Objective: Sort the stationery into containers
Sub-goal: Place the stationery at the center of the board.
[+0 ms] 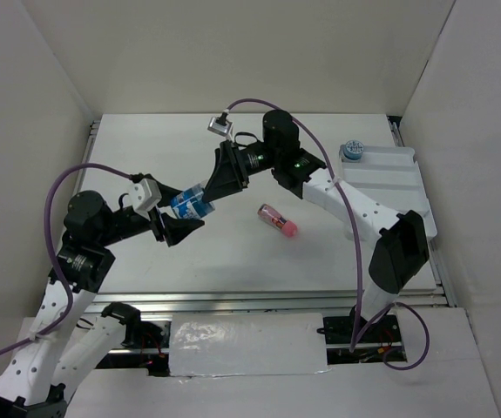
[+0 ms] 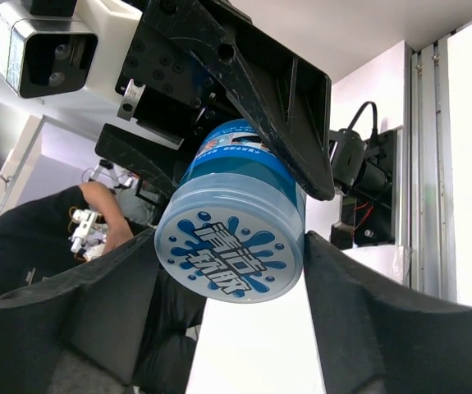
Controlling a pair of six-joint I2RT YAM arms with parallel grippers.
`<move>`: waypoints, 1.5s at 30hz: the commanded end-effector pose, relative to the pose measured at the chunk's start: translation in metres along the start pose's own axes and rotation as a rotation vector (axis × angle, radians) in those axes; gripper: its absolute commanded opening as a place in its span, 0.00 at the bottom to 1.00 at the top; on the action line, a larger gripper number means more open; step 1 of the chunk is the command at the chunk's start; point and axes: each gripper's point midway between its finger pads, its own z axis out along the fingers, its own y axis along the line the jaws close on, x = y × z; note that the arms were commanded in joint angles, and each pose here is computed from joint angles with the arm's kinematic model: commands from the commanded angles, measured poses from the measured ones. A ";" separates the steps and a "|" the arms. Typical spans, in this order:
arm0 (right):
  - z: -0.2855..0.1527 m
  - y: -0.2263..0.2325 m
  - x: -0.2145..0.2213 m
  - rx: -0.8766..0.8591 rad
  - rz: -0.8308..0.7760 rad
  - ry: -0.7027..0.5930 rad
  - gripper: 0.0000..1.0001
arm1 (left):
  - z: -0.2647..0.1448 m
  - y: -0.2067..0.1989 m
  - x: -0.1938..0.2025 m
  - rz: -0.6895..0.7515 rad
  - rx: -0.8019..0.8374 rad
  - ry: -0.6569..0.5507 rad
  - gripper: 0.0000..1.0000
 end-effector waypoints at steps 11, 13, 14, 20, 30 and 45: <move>0.007 0.019 -0.001 -0.048 -0.070 0.029 0.61 | 0.003 0.006 -0.041 0.100 -0.013 -0.102 0.06; 0.007 0.018 -0.001 -0.048 -0.070 0.029 0.50 | 0.003 0.006 -0.040 0.101 -0.015 -0.099 0.09; 0.007 0.019 -0.001 -0.049 -0.070 0.030 0.48 | 0.003 0.007 -0.039 0.098 -0.018 -0.095 0.19; -0.005 0.017 -0.004 -0.007 -0.111 0.020 0.27 | -0.001 0.012 -0.033 0.057 -0.065 -0.057 0.76; -0.066 -0.004 0.001 0.196 -0.166 -0.057 0.00 | -0.024 0.022 0.003 0.159 -0.166 0.101 0.99; -0.287 -0.122 -0.012 1.227 -0.107 -0.035 0.00 | -0.032 0.067 0.056 -0.072 -0.313 0.508 0.99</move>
